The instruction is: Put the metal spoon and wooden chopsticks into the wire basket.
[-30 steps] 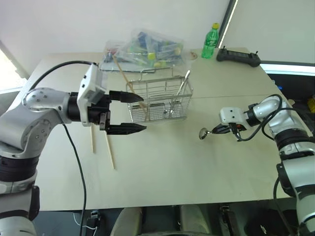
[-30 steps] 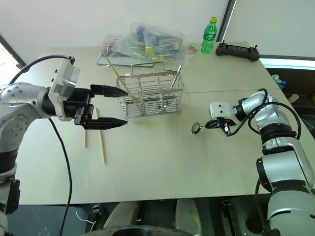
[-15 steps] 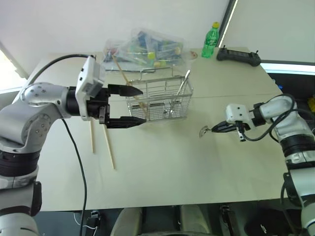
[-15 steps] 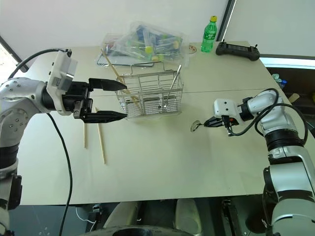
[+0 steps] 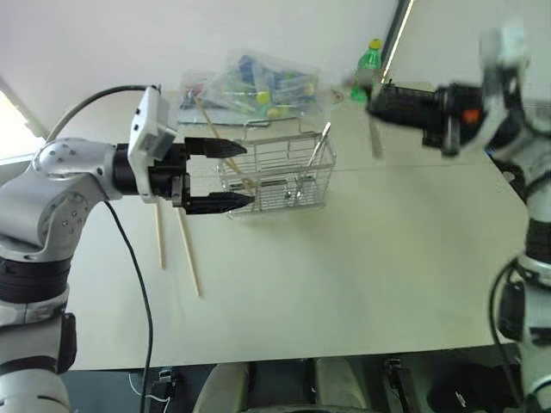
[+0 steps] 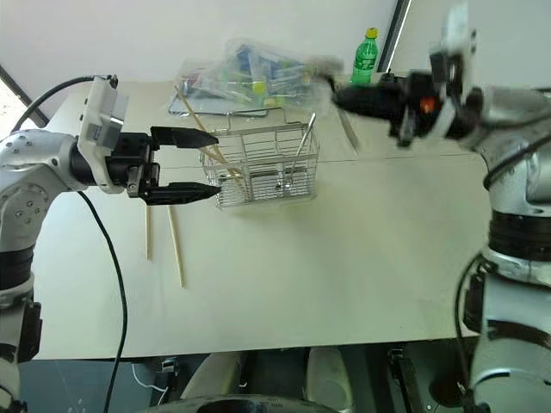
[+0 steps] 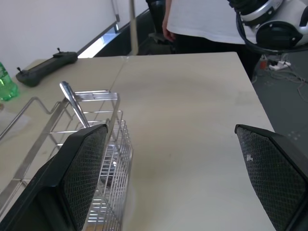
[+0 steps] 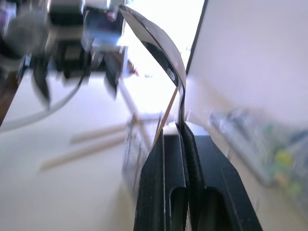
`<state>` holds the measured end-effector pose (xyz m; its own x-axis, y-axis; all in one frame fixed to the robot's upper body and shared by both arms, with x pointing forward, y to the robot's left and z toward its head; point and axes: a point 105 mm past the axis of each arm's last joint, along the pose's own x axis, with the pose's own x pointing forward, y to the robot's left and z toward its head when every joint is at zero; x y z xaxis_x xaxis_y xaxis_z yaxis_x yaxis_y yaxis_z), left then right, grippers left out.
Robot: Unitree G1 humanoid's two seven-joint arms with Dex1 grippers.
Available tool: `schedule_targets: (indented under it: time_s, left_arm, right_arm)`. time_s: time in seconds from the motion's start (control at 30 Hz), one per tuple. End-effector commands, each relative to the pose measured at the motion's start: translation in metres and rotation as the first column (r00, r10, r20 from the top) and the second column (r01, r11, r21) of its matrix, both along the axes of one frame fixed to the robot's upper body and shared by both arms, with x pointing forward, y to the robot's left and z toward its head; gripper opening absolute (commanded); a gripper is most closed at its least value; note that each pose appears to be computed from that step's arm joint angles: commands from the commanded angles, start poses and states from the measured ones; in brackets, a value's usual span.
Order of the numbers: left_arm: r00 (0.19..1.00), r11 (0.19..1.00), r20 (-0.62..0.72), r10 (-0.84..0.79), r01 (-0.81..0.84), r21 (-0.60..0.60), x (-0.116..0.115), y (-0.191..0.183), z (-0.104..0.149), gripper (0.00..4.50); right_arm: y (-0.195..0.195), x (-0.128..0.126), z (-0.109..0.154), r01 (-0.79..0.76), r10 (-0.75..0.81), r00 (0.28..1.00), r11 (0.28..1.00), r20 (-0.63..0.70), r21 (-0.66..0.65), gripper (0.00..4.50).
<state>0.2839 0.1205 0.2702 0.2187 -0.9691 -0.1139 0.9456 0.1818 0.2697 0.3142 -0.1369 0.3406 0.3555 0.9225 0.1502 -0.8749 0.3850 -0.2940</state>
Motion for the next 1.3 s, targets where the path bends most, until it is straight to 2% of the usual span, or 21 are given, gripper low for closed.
schedule_targets:
  time_s: [0.03, 0.27, 0.63, 0.67, 0.7, 0.77, 0.83, 0.93, 1.17, 1.3]
  left_arm:
    - [0.994, 0.997, 0.093, 0.055, -0.050, -0.059, 0.005, 0.005, 0.024, 4.50]
    - [0.982, 0.978, 0.119, 0.147, -0.126, -0.165, 0.020, 0.008, 0.043, 4.50]
    - [0.981, 0.978, 0.123, 0.152, -0.131, -0.163, 0.018, 0.009, 0.044, 4.50]
    - [0.981, 0.978, 0.124, 0.153, -0.132, -0.163, 0.017, 0.009, 0.044, 4.50]
    - [0.980, 0.978, 0.125, 0.152, -0.131, -0.163, 0.017, 0.009, 0.044, 4.50]
    - [0.980, 0.978, 0.126, 0.152, -0.131, -0.163, 0.017, 0.008, 0.045, 4.50]
    - [0.980, 0.978, 0.127, 0.152, -0.131, -0.163, 0.017, 0.009, 0.046, 4.50]
    - [0.979, 0.978, 0.132, 0.154, -0.132, -0.162, 0.018, 0.009, 0.048, 4.50]
    - [0.981, 0.973, 0.131, 0.140, -0.111, -0.203, 0.018, 0.010, 0.063, 4.50]
    - [0.982, 0.940, 0.130, 0.137, -0.087, -0.330, 0.015, 0.016, 0.103, 4.50]
  right_arm:
    - [0.018, 0.002, 0.007, 0.029, -0.029, 1.000, 0.996, 0.008, 0.088, 0.02]
    - [0.046, 0.025, -0.018, 0.083, -0.075, 0.996, 0.983, -0.051, 0.165, 0.02]
    - [0.043, 0.055, -0.042, 0.193, -0.170, 0.978, 0.955, -0.119, 0.225, 0.02]
    - [0.043, 0.056, -0.043, 0.198, -0.173, 0.977, 0.953, -0.125, 0.228, 0.63]
    - [0.042, 0.058, -0.047, 0.211, -0.183, 0.973, 0.950, -0.139, 0.229, 0.95]
    - [0.040, 0.059, -0.051, 0.230, -0.201, 0.969, 0.947, -0.146, 0.223, 1.89]
    - [0.038, 0.060, -0.052, 0.248, -0.222, 0.965, 0.944, -0.140, 0.217, 3.00]
    - [0.031, 0.062, -0.051, 0.283, -0.259, 0.957, 0.935, -0.134, 0.214, 4.42]
    - [0.015, 0.058, -0.033, 0.304, -0.288, 0.952, 0.927, -0.098, 0.221, 4.42]
    - [-0.002, 0.044, -0.004, 0.258, -0.253, 0.966, 0.934, -0.056, 0.246, 4.42]
